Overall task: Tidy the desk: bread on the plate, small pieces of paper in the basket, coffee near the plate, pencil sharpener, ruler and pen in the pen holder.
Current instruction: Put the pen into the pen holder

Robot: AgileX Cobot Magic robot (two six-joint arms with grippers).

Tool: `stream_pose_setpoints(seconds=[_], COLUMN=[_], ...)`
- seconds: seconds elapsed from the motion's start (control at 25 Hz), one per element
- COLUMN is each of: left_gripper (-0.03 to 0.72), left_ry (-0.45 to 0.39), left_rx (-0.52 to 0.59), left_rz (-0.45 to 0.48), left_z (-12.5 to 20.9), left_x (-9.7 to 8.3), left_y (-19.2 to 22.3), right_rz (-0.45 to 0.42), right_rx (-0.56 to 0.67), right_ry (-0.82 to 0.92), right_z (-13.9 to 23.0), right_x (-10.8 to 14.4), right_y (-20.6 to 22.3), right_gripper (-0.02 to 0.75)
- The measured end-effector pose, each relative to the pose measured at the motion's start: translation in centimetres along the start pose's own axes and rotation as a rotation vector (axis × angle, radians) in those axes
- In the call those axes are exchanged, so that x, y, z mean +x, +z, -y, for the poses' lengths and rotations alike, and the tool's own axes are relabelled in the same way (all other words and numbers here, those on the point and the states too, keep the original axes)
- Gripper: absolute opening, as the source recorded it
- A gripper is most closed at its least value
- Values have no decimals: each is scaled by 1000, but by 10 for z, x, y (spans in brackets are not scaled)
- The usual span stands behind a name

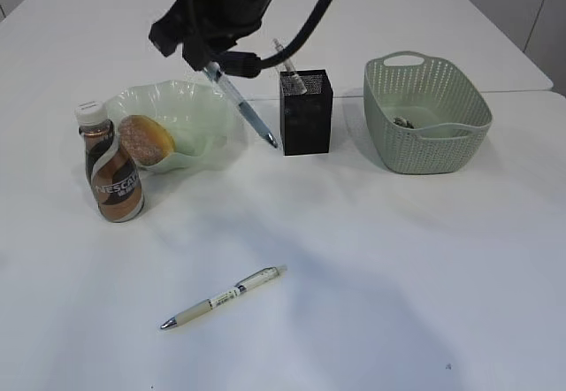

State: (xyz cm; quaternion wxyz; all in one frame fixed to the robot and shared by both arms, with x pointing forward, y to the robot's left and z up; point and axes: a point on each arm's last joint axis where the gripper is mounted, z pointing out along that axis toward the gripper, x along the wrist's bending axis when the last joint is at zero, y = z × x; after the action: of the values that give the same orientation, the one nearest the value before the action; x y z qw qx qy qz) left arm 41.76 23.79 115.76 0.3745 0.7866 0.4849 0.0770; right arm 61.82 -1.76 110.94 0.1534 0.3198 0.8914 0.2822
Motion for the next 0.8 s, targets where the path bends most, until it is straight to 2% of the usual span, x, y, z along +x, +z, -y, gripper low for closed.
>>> stream_pose_setpoints(seconds=[0.12,0.28,0.56,0.8], left_gripper=[239,239,239,239], left_ry=[0,0,0,0], left_rx=[0,-2,-17,-48], left_rz=[0,-1,-8,-22], left_z=[0,0,-2,-4], left_x=[0,0,1,2], left_y=[0,0,0,0], right_rz=[32,86,188,246], right_rx=[-67,-124,-186,-342], right_ry=[29,94,208,287], right_z=[-7,-5,10,11], right_x=[-11,-40,-104,-139], right_y=[-6,-12,-24,-35], right_gripper=[128,128,128,128])
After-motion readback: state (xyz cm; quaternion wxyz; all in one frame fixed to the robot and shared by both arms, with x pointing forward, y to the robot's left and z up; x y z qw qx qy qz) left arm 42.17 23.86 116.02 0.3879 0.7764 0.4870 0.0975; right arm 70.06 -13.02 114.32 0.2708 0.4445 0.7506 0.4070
